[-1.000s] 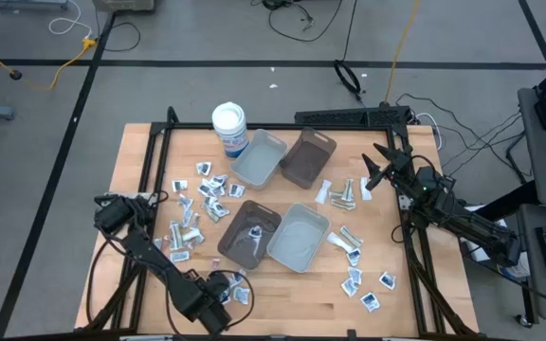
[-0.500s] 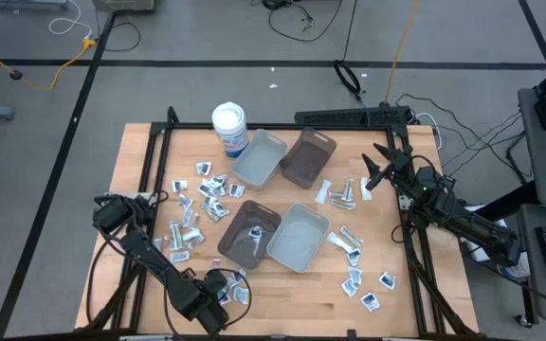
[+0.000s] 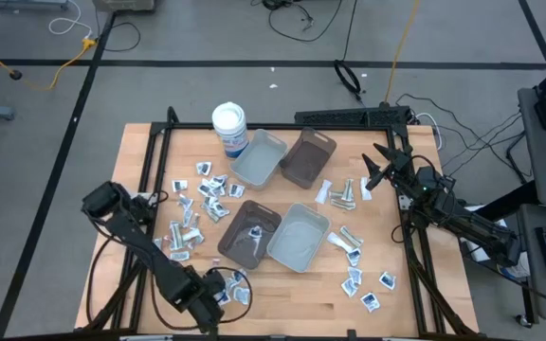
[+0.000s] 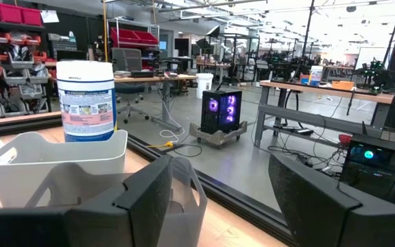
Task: Pick & Place First Aid Supplies
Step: Put the blue alcohol pad into the bottom black bin
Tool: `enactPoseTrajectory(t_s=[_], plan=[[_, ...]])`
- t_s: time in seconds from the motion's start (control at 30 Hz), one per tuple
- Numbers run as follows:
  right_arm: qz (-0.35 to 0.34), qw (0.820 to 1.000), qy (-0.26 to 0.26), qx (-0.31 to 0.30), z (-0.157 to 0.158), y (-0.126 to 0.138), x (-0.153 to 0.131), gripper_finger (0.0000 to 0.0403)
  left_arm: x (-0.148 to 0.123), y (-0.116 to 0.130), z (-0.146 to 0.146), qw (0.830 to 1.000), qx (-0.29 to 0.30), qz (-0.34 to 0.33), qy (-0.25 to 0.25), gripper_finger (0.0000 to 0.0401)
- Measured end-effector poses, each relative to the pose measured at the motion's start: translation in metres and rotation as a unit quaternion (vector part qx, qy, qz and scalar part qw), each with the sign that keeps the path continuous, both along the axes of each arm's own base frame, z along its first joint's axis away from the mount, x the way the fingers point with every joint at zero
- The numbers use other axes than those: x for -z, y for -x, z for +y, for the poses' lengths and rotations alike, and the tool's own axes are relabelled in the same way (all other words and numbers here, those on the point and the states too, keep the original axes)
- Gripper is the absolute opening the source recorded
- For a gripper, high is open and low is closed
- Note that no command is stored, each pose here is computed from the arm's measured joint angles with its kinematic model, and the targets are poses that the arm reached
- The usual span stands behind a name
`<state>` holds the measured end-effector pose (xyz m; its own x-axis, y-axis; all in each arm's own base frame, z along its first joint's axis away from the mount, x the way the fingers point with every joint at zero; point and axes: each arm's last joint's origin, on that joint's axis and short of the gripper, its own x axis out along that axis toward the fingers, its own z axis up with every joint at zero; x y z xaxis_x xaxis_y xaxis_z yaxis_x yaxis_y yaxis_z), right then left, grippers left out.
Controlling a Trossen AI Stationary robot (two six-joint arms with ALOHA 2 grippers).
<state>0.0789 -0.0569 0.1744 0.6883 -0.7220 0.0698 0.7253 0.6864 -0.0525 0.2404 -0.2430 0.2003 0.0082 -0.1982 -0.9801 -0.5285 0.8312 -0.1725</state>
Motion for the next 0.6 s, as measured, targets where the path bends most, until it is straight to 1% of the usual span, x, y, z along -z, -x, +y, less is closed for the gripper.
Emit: enactPoseTrajectory(t_s=[0.13, 0.3, 0.43, 0.5, 0.6], plan=[[0.0, 1.0, 0.0, 0.0, 0.0, 0.0, 0.0, 0.0238, -0.018, 0.003, 0.008, 1.0, 0.022, -0.019, 0.012, 0.0017], [0.0, 1.0, 0.0, 0.0, 0.0, 0.0, 0.0, 0.0238, -0.043, 0.011, 0.022, 0.998, 0.048, -0.04, 0.022, 0.0007], [0.0, 1.0, 0.0, 0.0, 0.0, 0.0, 0.0, 0.0238, -0.056, 0.016, 0.036, 0.998, 0.041, -0.038, 0.017, 0.0013], [0.0, 1.0, 0.0, 0.0, 0.0, 0.0, 0.0, 0.0238, -0.057, 0.013, 0.046, 0.999, 0.038, -0.028, 0.009, 0.0007], [0.0, 1.0, 0.0, 0.0, 0.0, 0.0, 0.0, 0.0238, -0.057, 0.0, 0.066, 0.999, 0.034, -0.025, 0.001, 0.0008]])
